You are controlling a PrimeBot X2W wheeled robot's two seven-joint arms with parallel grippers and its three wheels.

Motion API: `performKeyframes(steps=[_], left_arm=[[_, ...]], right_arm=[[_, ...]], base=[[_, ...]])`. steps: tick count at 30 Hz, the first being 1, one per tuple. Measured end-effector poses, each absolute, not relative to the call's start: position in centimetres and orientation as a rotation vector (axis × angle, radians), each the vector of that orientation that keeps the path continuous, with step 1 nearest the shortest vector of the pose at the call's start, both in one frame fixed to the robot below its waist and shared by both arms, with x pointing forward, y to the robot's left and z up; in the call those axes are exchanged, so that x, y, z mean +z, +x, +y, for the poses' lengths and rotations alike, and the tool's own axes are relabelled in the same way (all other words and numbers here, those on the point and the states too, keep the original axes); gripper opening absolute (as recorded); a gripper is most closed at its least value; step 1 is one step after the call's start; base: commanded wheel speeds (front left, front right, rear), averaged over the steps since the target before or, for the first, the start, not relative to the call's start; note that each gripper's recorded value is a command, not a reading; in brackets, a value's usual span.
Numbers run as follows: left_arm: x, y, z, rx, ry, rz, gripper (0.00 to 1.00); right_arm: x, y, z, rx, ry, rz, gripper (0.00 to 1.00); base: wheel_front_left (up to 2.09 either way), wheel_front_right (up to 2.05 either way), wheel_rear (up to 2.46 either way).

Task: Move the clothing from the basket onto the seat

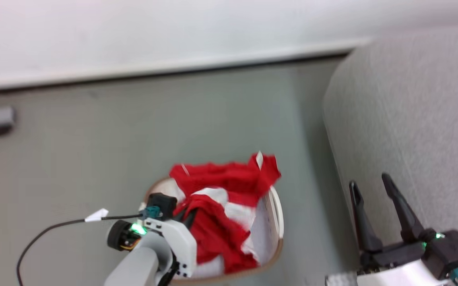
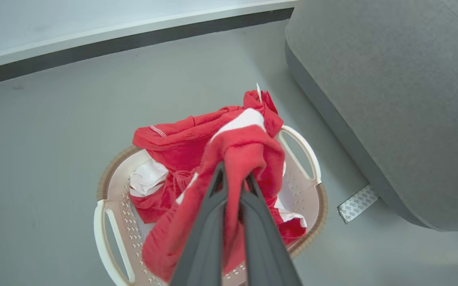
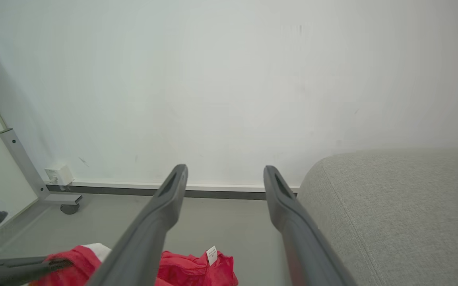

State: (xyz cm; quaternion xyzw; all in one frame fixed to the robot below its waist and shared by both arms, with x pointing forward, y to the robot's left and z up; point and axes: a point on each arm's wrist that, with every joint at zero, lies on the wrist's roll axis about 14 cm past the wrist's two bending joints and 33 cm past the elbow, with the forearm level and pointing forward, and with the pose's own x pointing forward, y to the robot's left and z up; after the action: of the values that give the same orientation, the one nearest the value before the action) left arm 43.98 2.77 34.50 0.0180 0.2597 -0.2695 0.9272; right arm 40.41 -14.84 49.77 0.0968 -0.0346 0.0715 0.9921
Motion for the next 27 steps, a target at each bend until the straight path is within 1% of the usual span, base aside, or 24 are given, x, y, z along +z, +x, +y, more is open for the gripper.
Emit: performKeyframes(steps=[6, 10, 18, 27], left_arm=[[40.8, 43.8, 2.2, -0.553, 0.023, 0.377, 0.0], [44.8, 43.8, 2.0, -0.541, 0.017, 0.275, 0.0], [50.9, 43.1, 1.7, -0.541, 0.013, 0.132, 0.0], [56.1, 41.7, 1.0, -0.572, 0.009, 0.017, 0.0]], right_arm=[[51.4, 38.0, -14.3, 0.159, 0.198, -0.107, 1.0], [52.8, 37.1, -13.4, 0.19, 0.191, -0.144, 1.0], [54.3, 35.3, -12.3, 0.229, 0.164, -0.189, 1.0], [55.4, 34.6, -11.5, 0.255, 0.143, -0.224, 1.0]], base=[[0.0, 0.0, 0.0], [0.0, 0.0, 0.0], [0.0, 0.0, 0.0], [0.0, 0.0, 0.0]])
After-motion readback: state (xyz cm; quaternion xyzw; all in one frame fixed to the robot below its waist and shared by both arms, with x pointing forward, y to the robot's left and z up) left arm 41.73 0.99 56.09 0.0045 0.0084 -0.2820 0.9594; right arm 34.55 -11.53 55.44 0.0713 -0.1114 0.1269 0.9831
